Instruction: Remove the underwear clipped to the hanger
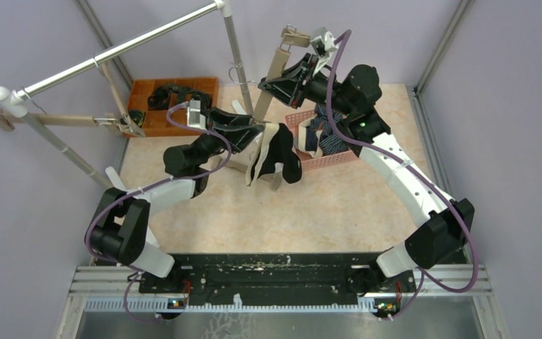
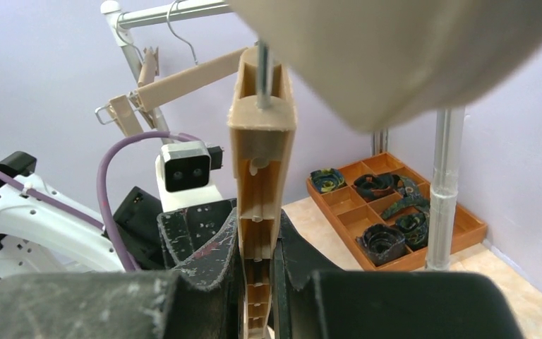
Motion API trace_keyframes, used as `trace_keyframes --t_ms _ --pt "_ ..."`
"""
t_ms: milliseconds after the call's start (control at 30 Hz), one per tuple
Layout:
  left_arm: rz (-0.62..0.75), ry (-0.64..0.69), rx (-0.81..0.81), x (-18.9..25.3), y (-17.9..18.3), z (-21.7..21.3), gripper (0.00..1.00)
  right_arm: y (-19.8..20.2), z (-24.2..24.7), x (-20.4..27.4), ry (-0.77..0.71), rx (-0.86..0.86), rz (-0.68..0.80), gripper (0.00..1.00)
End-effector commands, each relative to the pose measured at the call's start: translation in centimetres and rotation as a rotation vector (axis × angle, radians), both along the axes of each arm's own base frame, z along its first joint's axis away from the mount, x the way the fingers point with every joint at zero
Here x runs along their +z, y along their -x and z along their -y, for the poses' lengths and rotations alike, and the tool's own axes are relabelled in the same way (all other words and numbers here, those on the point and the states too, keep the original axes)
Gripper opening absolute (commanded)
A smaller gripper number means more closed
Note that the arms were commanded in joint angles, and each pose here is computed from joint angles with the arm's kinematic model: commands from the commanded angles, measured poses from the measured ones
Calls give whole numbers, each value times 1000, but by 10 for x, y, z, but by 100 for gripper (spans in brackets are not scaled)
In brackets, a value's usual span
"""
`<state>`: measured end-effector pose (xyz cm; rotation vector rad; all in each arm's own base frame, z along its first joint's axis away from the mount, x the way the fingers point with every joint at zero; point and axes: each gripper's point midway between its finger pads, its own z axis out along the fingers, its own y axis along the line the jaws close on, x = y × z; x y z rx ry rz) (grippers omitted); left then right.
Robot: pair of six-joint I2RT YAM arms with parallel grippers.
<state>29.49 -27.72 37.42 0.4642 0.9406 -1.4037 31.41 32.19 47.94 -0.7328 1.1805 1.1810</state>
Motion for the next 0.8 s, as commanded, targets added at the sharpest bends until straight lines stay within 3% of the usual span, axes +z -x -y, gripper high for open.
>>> trace_keyframes --t_ms 0,33,67,167,200,267,300,333,533,767 --pt "273 116 18 48 28 -16 32 22 8 44 -84 16 113 0" --pt "265 120 19 48 27 -15 7 22 9 45 -86 16 113 0" --pt "255 125 23 47 26 -16 0 22 9 44 -84 15 112 0" --pt "262 120 2 49 32 -16 0 22 9 44 -80 14 110 0" --pt "266 116 -9 52 35 -16 2 22 9 43 -78 13 108 0" --pt "250 97 -18 53 38 -15 48 23 9 44 -78 14 111 0" --pt "244 77 -17 54 39 -14 59 22 9 43 -76 13 108 0" --pt "237 49 -12 54 38 -12 62 22 9 43 -76 14 108 0" --pt "253 -108 131 61 36 -6 68 25 5 39 -83 45 97 0" --pt "251 -107 124 64 34 1 62 32 -4 39 -77 92 103 0"
